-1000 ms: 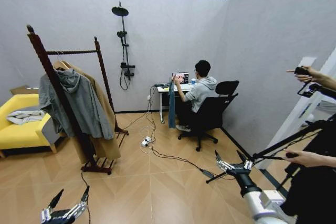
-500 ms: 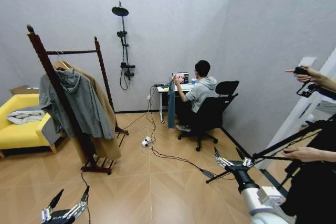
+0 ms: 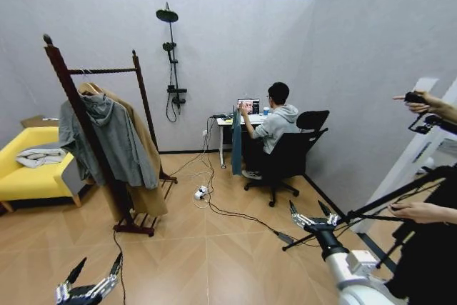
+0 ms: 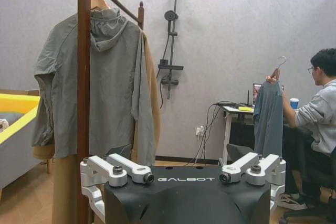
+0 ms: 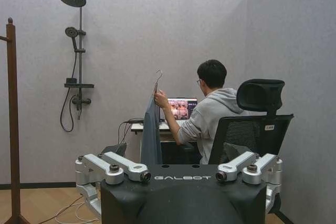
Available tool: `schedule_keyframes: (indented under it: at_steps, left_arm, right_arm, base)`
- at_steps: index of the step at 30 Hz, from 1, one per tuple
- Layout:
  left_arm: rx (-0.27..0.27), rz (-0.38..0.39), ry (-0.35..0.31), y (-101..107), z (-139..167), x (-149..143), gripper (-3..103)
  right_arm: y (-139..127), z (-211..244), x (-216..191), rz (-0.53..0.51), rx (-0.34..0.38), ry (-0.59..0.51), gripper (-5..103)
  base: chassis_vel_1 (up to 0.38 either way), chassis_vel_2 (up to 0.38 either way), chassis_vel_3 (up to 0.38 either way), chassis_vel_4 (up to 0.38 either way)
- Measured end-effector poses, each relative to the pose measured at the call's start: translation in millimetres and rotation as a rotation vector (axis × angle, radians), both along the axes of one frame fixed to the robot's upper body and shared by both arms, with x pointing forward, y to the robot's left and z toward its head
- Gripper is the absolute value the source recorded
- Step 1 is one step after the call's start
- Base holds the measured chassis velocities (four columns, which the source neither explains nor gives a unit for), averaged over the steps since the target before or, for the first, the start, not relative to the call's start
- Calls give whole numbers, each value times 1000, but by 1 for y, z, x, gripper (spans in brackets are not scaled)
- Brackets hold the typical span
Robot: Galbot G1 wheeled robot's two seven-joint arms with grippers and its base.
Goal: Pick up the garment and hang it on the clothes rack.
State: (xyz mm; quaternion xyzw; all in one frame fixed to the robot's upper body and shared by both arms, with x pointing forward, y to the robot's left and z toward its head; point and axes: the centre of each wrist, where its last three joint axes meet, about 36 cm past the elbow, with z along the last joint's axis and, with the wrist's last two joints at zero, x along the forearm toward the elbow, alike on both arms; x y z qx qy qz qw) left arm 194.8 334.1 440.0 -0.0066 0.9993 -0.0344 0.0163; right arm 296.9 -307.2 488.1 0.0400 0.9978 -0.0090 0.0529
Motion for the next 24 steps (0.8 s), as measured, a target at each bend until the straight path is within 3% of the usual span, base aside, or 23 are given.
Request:
schedule_keyframes:
  at_steps: [16,24]
  left_arm:
    - [0,0,0,0,0,0,100]
    - [0,0,0,0,0,0,100]
  right_arm:
    - [-1,3,1,30,15,-12,100]
    - [0,5,0,52,11,-18,100]
  base:
    - [-5,5,4,-3]
    - [-153,156,155,-160]
